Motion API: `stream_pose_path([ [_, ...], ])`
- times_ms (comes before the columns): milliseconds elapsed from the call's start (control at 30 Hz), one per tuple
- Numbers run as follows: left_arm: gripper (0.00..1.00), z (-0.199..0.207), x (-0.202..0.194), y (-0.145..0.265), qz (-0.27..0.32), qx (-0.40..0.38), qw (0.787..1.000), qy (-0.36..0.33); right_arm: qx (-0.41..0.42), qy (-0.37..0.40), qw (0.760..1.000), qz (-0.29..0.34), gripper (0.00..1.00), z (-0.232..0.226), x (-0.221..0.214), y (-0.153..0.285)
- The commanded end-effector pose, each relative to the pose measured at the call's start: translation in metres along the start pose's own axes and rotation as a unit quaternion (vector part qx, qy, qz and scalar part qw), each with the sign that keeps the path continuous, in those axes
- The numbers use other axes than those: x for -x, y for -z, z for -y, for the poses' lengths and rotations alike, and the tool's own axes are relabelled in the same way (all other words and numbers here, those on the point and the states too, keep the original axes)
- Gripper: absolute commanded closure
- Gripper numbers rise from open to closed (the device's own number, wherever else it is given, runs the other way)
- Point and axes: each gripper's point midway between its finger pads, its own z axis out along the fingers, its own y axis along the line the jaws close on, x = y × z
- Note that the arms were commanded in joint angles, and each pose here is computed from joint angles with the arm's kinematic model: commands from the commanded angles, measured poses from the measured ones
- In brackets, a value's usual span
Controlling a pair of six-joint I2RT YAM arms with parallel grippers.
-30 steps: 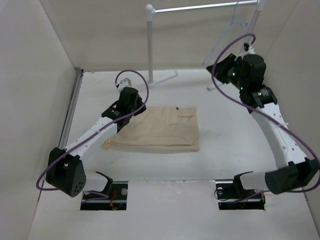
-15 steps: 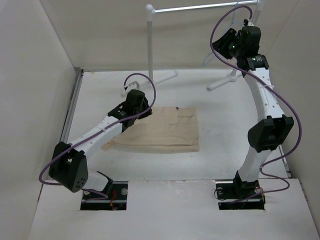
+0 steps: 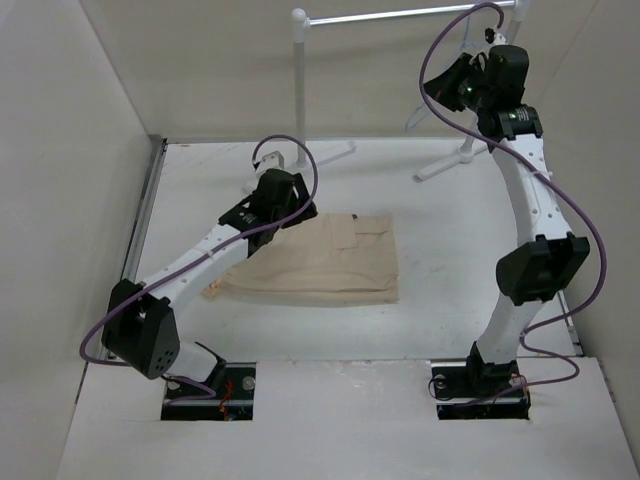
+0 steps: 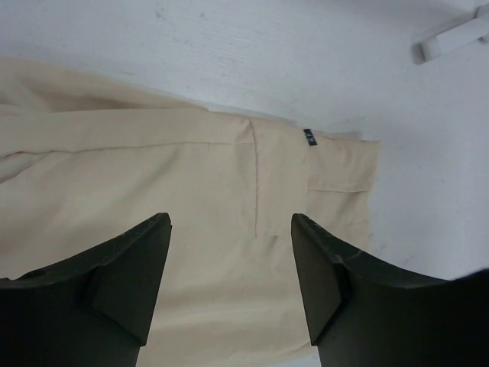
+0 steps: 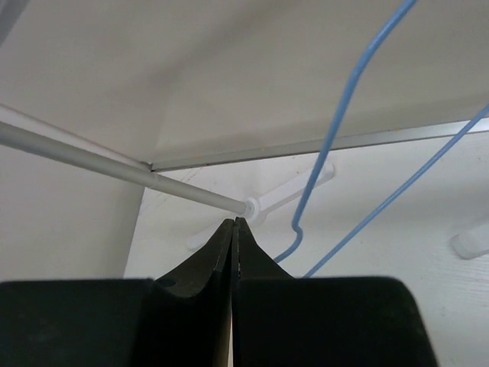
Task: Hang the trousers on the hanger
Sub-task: Pick up the hanger from the clothesline.
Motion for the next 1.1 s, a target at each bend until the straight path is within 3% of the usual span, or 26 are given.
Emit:
stream_pose_path([
  [0, 0.37, 0.027, 0.034, 0.009, 0.039, -0.031, 0.999, -0.002, 0.050, 0.051, 0.996, 0.056, 0.97, -0.046, 0.042, 0.043],
  [133, 0.37, 0.047, 0.048, 0.009, 0.044, -0.055, 0.998, 0.001, 0.032, 0.052, 0.997, 0.048, 0.93, -0.036, 0.031, 0.046],
  [333, 0.37, 0.059, 0.053, 0.012, 0.045, -0.074, 0.996, -0.003, -0.023, 0.037, 0.997, 0.059, 0.53, -0.004, 0.033, 0.039],
  [467, 0.37, 0.052, 0.047, 0.013, 0.039, -0.070, 0.997, -0.004, -0.035, 0.026, 0.998, 0.044, 0.47, 0.016, 0.032, 0.023],
  [700, 0.37, 0.043, 0.041, 0.010, 0.031, -0.059, 0.998, -0.004, 0.019, 0.024, 0.999, 0.024, 0.53, 0.010, 0.026, -0.010],
  [900, 0.38, 0.037, 0.027, 0.004, 0.017, -0.050, 0.999, -0.009, 0.074, 0.021, 0.996, 0.039, 0.91, -0.012, 0.037, -0.010],
  [1067, 0.34, 0.045, 0.036, 0.005, 0.022, -0.056, 0.998, -0.007, 0.091, 0.058, 0.992, 0.069, 0.96, -0.039, 0.057, 0.020],
])
